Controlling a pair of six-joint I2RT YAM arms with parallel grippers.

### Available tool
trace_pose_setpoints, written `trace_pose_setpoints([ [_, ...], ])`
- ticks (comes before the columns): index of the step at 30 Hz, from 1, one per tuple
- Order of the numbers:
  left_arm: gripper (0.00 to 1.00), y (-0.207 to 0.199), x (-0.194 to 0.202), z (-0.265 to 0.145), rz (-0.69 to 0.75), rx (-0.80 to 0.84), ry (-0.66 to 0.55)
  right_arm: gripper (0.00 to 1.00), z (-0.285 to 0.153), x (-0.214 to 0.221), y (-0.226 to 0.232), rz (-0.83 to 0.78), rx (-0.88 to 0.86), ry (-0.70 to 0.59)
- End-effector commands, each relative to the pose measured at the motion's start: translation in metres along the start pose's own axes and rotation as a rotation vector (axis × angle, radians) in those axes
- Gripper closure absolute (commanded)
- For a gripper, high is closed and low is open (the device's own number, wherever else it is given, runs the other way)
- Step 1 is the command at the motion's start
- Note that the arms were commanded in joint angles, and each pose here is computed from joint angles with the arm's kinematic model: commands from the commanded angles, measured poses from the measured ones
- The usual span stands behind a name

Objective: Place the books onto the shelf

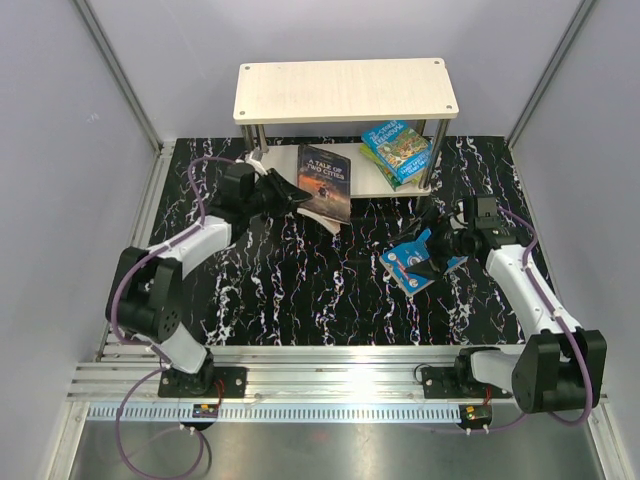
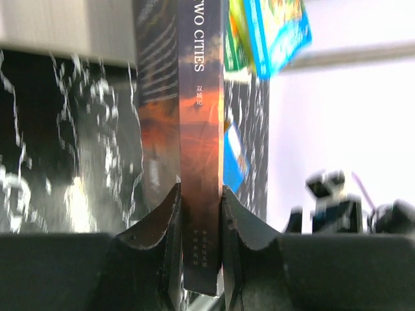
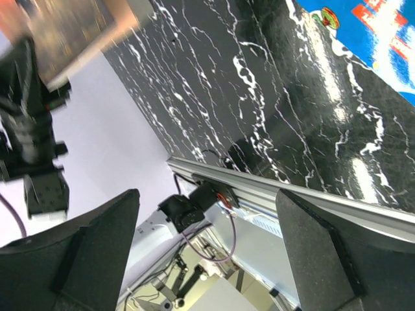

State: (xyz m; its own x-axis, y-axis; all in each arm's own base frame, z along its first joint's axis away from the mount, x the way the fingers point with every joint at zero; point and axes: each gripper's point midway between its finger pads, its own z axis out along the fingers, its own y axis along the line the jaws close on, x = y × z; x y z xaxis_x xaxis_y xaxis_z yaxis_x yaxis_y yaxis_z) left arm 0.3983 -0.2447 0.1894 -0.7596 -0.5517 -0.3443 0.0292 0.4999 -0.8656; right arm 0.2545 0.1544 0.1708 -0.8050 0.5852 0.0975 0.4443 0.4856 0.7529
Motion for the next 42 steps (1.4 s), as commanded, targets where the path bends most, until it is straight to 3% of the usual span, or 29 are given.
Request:
trace_pose_setpoints([
  [1, 1.0, -0.051, -0.057, 0.015, -0.023, 0.233, -0.232, 0.07, -0.005, 0.01, -0.005, -0.055, 0.008, 0.027],
  [4, 1.0, -0.057, -0.075, 0.036, -0.03, 0.257, -0.257, 0.07, -0.005, 0.012, -0.01, -0.058, 0.03, 0.039],
  [9, 1.0, -0.03, -0.09, 0.064, 0.011, 0.054, -0.207, 0.07, -0.005, 0.012, -0.012, -0.077, 0.056, 0.056],
  [12, 0.94, -0.005, -0.098, 0.069, 0.026, -0.07, -0.176, 0.08, -0.005, 0.009, -0.011, -0.097, 0.063, 0.054],
  [15, 0.7, 0.011, -0.103, 0.063, 0.02, -0.14, -0.189, 0.07, -0.005, 0.008, -0.01, -0.109, 0.064, 0.055],
  [16, 0.52, 0.018, -0.1, 0.061, 0.012, -0.169, -0.18, 0.07, -0.003, 0.006, -0.01, -0.106, 0.063, 0.056],
  [18, 0.35, 0.021, -0.103, 0.057, 0.018, -0.199, -0.198, 0.08, -0.001, 0.007, -0.01, -0.101, 0.057, 0.069],
  [20, 0.13, 0.03, -0.101, 0.053, 0.02, -0.252, -0.19, 0.08, 0.002, 0.007, -0.012, -0.089, 0.06, 0.081],
  [23, 0.01, 0.041, -0.105, 0.044, 0.03, -0.322, -0.2, 0.08, 0.005, 0.009, -0.015, -0.078, 0.059, 0.095],
  [33, 0.01, 0.063, -0.102, -0.019, 0.044, -0.516, -0.271, 0.07, 0.003, 0.013, -0.018, -0.074, 0.056, 0.099],
  [34, 0.06, 0.056, -0.101, -0.019, 0.049, -0.476, -0.284, 0.07, 0.003, 0.013, -0.018, -0.077, 0.052, 0.095],
  [39, 0.14, 0.036, -0.026, -0.013, 0.161, -0.381, -0.165, 0.07, 0.003, 0.017, -0.022, -0.065, 0.058, 0.099],
  [42, 0.27, 0.018, 0.03, 0.003, 0.305, -0.339, -0.049, 0.08, 0.003, 0.018, -0.026, -0.058, 0.063, 0.098],
])
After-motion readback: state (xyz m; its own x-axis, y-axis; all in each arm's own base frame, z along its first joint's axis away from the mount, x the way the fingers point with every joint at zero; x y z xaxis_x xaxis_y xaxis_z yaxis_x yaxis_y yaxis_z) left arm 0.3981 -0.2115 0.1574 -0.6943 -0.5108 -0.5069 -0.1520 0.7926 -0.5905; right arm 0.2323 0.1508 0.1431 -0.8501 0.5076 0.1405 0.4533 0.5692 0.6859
